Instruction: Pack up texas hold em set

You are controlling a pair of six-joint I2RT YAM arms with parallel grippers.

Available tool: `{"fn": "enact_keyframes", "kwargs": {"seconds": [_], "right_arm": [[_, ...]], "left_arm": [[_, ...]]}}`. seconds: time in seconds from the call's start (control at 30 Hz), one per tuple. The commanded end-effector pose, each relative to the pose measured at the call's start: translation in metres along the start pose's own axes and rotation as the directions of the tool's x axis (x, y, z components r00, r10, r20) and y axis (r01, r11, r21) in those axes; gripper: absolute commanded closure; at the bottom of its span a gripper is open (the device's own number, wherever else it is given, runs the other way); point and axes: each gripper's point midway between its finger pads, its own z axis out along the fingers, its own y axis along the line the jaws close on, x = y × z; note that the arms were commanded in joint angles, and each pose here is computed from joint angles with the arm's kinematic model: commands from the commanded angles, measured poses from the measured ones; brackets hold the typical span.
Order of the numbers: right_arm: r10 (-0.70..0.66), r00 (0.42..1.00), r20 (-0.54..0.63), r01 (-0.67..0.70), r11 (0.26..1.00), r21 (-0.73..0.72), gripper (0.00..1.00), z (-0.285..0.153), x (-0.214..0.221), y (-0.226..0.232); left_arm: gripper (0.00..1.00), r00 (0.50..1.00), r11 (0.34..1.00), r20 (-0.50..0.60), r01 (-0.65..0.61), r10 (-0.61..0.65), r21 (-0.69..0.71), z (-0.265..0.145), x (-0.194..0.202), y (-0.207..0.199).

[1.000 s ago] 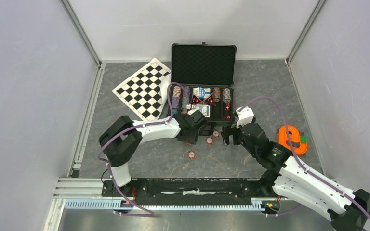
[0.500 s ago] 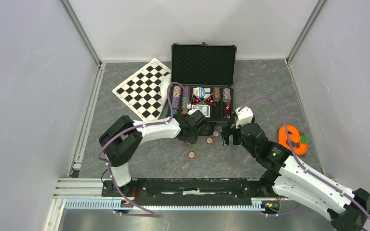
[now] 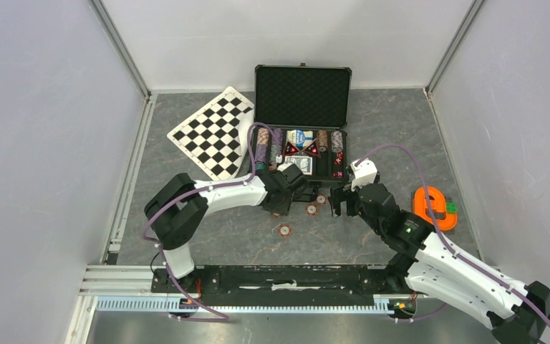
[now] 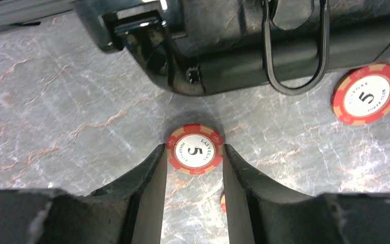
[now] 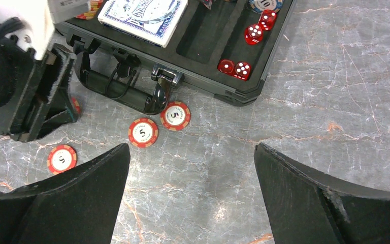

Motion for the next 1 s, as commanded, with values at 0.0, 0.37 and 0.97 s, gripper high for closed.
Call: {"fn": "enact_keyframes", "kwargs": {"seconds": [0.0, 0.37, 0.97], "right_arm": [[0.017, 0.999, 0.033, -0.017, 1.000, -0.002, 0.02, -0.001, -0.009, 0.000], [0.018, 0.999, 0.033, -0.018, 1.000, -0.005, 0.02, -0.001, -0.009, 0.001], [0.018, 0.999, 0.032, -0.018, 1.000, 0.004, 0.01, -0.002, -0.011, 0.000]], "left_arm": [[0.68, 0.997, 0.999, 0.078, 0.017, -0.021, 0.042, -0.038, -0.026, -0.003], [0.67, 0.984, 0.997, 0.167, 0.051, -0.061, 0.061, -0.074, -0.072, 0.024], [0.66, 0.975, 0.994, 0.206, 0.071, -0.086, 0.080, -0.058, -0.152, 0.054]]}}
